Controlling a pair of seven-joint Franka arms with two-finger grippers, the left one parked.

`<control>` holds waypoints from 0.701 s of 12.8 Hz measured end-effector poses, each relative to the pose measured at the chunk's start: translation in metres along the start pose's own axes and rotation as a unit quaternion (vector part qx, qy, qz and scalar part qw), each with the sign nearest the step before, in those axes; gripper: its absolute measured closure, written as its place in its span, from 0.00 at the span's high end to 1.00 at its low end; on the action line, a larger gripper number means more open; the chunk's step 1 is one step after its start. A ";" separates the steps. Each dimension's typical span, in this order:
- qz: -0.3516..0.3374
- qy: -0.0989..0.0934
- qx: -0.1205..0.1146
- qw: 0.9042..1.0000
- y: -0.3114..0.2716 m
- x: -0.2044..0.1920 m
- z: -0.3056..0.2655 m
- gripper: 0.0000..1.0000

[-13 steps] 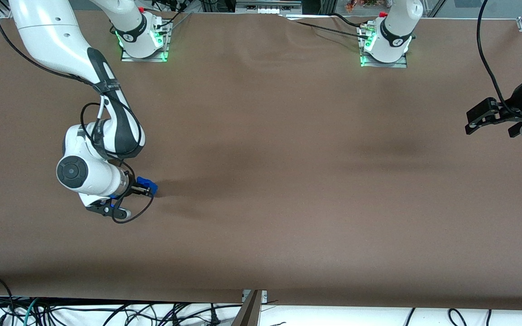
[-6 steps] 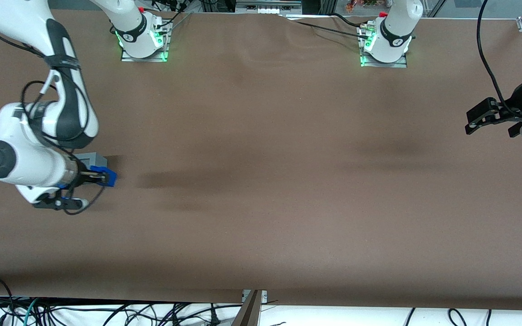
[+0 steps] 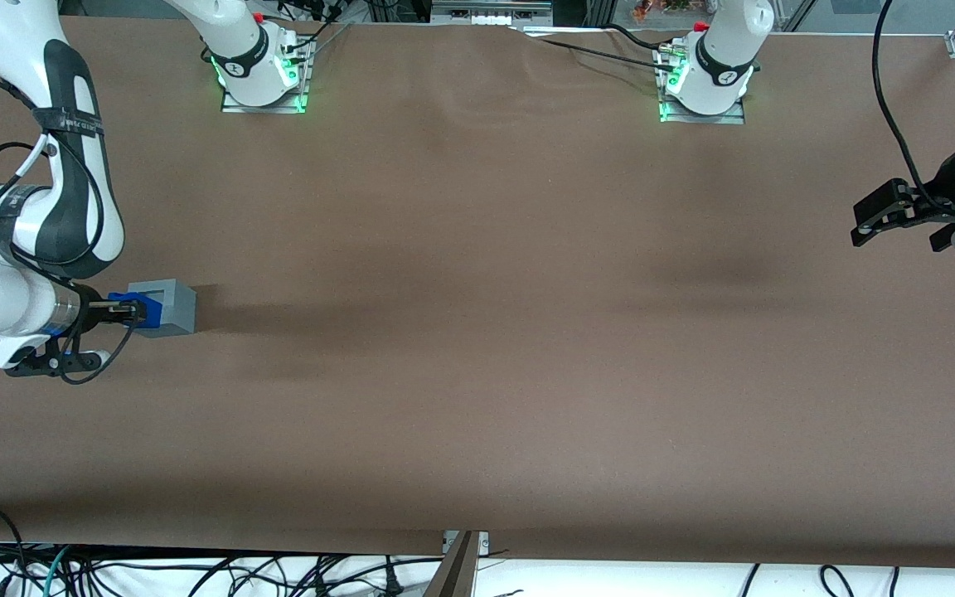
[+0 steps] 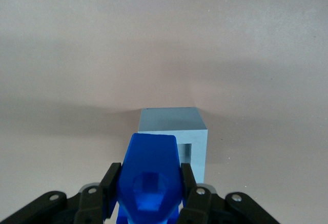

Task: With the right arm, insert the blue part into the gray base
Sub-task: 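Carry the blue part over the gray base's square hole, then lower the blue part into the gray base's hole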

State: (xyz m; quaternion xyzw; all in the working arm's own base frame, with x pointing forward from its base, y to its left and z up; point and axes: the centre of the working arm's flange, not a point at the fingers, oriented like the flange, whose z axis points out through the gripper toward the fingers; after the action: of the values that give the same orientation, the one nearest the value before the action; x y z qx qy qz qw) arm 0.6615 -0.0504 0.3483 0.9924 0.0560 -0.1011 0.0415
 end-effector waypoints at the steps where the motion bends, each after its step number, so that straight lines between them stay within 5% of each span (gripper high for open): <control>1: -0.004 -0.002 0.001 1.000 0.000 -0.001 0.002 0.51; 9: -0.032 -0.023 0.001 0.999 0.016 -0.008 0.022 0.51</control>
State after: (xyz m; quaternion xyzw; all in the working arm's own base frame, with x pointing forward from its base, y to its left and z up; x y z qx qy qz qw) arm 0.6509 -0.0692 0.3295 0.9876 0.0865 -0.1252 0.0389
